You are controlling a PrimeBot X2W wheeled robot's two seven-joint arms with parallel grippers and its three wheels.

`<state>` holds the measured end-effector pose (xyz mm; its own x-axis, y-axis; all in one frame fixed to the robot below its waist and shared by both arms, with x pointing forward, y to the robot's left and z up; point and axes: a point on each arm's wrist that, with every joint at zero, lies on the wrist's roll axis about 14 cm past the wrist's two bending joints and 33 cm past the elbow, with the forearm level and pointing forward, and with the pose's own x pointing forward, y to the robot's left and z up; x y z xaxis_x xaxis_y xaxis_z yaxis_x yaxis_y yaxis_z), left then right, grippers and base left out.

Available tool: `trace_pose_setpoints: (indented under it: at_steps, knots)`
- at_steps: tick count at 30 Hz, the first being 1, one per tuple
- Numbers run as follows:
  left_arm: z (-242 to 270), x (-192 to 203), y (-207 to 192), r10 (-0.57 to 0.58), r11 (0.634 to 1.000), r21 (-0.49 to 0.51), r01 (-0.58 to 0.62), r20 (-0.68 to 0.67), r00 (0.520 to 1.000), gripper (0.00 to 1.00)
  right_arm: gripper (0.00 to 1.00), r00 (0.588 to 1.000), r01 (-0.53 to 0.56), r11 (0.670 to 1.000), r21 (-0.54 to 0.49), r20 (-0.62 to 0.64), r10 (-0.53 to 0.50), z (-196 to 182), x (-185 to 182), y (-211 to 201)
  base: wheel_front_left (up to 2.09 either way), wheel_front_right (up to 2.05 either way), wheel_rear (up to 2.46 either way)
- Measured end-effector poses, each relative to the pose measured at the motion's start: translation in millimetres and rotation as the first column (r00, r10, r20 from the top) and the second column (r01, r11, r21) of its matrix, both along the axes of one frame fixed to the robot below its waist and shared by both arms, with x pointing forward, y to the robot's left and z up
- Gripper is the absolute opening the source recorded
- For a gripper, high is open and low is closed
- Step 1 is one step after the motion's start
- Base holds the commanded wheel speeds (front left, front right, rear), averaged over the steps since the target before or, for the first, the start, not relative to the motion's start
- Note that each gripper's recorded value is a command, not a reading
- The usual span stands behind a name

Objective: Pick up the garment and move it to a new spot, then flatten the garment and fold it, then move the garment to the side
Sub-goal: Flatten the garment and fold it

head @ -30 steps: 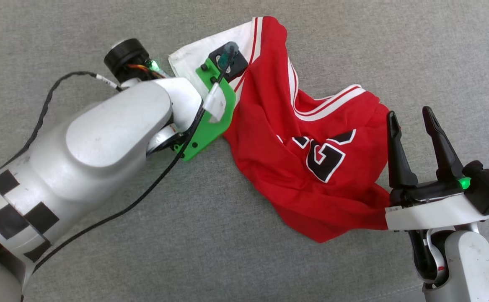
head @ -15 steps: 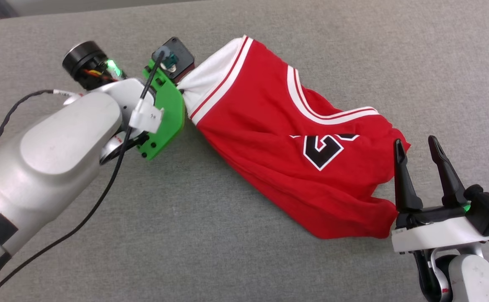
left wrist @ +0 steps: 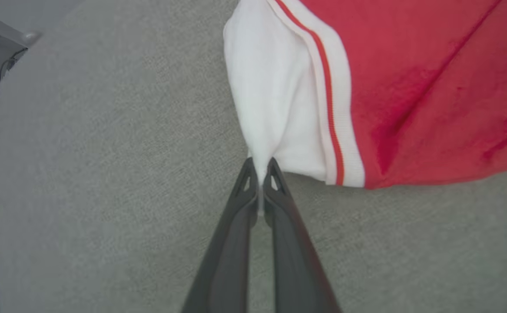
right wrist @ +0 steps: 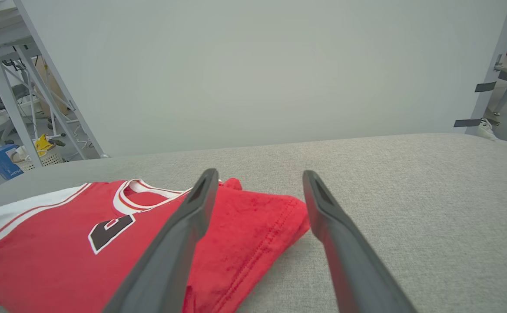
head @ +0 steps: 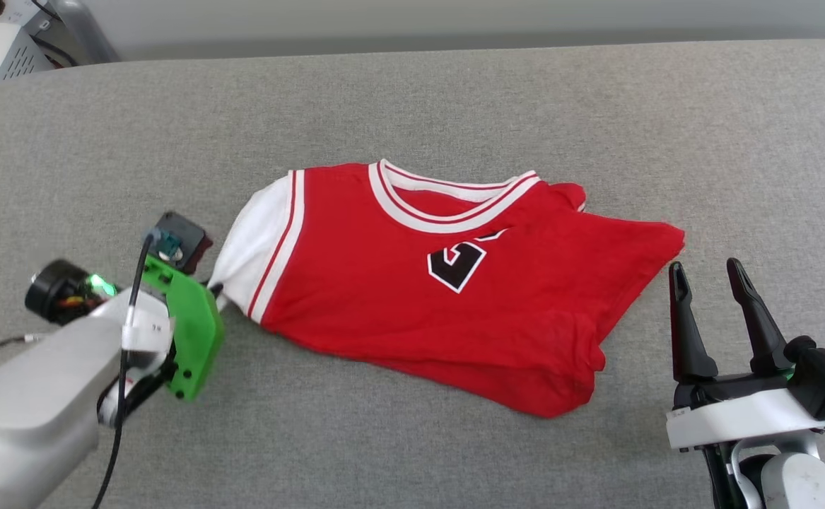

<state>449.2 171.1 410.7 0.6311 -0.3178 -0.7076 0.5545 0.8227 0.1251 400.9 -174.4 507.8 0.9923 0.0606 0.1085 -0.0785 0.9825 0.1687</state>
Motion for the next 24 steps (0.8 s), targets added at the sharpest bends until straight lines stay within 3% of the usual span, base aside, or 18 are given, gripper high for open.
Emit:
trace_pose_setpoints:
  at_steps: [5, 11, 12, 13, 18, 24]
  knots:
    - [-41, -37, -1, 0.058, 0.997, -0.049, -0.065, -0.128, 0.990, 0.00, 1.00, 1.000, 0.011, 1.000, -0.005, -0.005, -0.011, -1, -1, -4, 0.00, 0.00, 0.00]
    - [-48, -39, -6, 0.108, 0.988, -0.098, -0.121, -0.121, 0.987, 0.00, 1.00, 1.000, 0.026, 0.999, -0.024, 0.008, -0.026, 3, -3, -9, 0.00, 0.00, 0.00]
    - [-47, -38, -7, 0.116, 0.986, -0.107, -0.127, -0.106, 0.988, 0.42, 1.00, 0.999, 0.030, 0.999, -0.030, 0.015, -0.030, 6, -3, -11, 0.00, 0.00, 0.00]
    - [-45, -37, -7, 0.123, 0.984, -0.116, -0.132, -0.085, 0.989, 1.00, 1.00, 0.999, 0.032, 0.999, -0.038, 0.020, -0.031, 7, -4, -11, 0.00, 0.00, 0.00]
    - [-23, -27, -17, 0.176, 0.967, -0.203, -0.153, 0.100, 0.979, 1.00, 1.00, 0.996, 0.035, 0.996, -0.085, 0.084, -0.028, 29, -3, -15, 0.00, 0.00, 0.00]
    - [28, -9, -12, 0.282, 0.941, -0.281, -0.186, 0.351, 0.893, 1.00, 1.00, 0.976, 0.028, 0.984, -0.177, 0.220, 0.012, 77, 8, -24, 0.00, 0.00, 0.00]
